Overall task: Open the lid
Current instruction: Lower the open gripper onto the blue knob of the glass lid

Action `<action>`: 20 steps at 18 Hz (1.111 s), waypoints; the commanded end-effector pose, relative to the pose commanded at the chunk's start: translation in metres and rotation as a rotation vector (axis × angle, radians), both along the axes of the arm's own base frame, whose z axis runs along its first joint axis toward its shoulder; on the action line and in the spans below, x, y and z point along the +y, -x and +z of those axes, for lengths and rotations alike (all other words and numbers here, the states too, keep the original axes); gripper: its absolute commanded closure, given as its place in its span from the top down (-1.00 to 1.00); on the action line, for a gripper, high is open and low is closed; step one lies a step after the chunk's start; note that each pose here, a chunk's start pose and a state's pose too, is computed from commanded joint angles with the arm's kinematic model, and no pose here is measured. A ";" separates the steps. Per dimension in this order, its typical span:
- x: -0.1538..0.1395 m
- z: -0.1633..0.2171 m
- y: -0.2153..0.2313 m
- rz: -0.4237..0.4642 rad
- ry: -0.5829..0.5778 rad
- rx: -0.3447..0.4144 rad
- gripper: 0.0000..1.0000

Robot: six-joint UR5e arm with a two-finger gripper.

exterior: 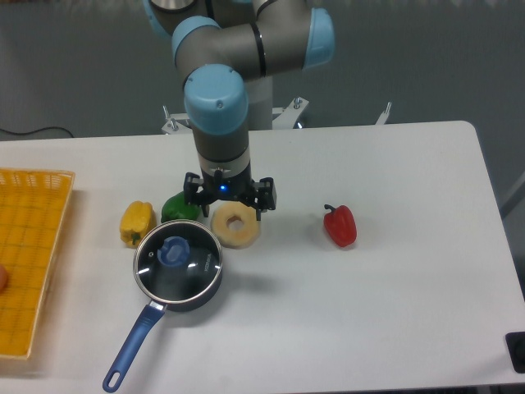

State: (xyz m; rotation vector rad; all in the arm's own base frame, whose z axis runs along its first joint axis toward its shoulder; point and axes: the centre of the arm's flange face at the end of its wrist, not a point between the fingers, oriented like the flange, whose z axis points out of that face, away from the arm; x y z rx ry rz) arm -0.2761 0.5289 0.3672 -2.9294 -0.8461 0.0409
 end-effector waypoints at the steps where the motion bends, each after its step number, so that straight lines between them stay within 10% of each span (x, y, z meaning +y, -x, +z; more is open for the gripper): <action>1: 0.005 0.003 -0.004 -0.020 -0.013 0.010 1.00; 13: 0.048 -0.007 -0.034 -0.756 0.087 0.119 1.00; 20: 0.068 -0.015 -0.047 -0.571 0.051 0.082 1.00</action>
